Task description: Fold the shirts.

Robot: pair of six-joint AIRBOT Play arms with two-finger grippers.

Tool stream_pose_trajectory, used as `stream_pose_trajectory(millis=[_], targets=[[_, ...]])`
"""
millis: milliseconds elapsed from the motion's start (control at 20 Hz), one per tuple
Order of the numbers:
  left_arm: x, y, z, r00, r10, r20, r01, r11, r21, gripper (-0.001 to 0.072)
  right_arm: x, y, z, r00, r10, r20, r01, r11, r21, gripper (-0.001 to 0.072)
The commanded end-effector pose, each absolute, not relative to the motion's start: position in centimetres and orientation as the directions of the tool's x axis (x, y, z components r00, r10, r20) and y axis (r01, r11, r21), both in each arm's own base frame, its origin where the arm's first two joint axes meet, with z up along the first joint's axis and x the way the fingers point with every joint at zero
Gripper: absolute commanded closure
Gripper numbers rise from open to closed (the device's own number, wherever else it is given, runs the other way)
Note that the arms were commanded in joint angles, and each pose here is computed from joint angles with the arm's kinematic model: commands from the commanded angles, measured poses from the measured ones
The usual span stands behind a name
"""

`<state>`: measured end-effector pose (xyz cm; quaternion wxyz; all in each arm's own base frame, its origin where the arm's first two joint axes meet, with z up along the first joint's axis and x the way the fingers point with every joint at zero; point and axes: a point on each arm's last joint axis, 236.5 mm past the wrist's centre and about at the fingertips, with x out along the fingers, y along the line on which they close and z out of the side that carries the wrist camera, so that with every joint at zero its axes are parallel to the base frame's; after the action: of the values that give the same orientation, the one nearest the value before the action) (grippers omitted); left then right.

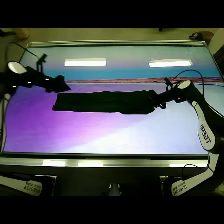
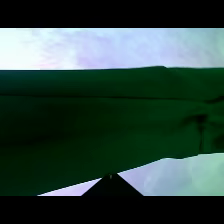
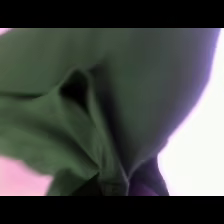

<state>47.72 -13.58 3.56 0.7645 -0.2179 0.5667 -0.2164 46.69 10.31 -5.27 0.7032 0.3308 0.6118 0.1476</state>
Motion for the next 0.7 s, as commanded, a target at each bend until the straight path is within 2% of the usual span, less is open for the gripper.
stream_pose_trajectory(millis=[0, 150, 300, 450, 550, 650], targets=[[46.9, -22.8, -0.4, 0.196, -0.629, -0.753, 0.151, 0.778, -0.61, 0.0678, 46.8, 11.7, 2.9, 0.271, 0.647, -0.713, 0.061, 0.727, 0.683, 0.0695], [44.7, -33.2, -3.4, 0.108, -0.752, -0.65, 0.114, 0.659, -0.744, 0.0679, 43.8, 12.3, 9.9, 0.302, 0.658, -0.69, -0.057, 0.735, 0.676, 0.0694], [41.2, -41.1, -5.6, 0.042, -0.819, -0.573, 0.05, 0.574, -0.817, 0.0679, 39.6, 12.7, 14.8, 0.293, 0.661, -0.69, -0.147, 0.745, 0.651, 0.0694], [36.6, -48.0, -6.4, -0.017, -0.867, -0.498, 0.061, 0.496, -0.866, 0.0679, 37.5, 12.7, 18.4, 0.35, 0.648, -0.677, -0.174, 0.754, 0.633, 0.0694], [36.6, -49.5, -6.1, 0.018, -0.881, -0.472, 0.067, 0.472, -0.879, 0.068, 37.0, 12.8, 19.6, 0.372, 0.647, -0.666, -0.194, 0.755, 0.626, 0.0694], [38.0, -47.8, -4.6, 0.027, -0.887, -0.461, 0.122, 0.461, -0.879, 0.0682, 37.2, 12.8, 19.3, 0.37, 0.647, -0.667, -0.177, 0.754, 0.633, 0.0694]])
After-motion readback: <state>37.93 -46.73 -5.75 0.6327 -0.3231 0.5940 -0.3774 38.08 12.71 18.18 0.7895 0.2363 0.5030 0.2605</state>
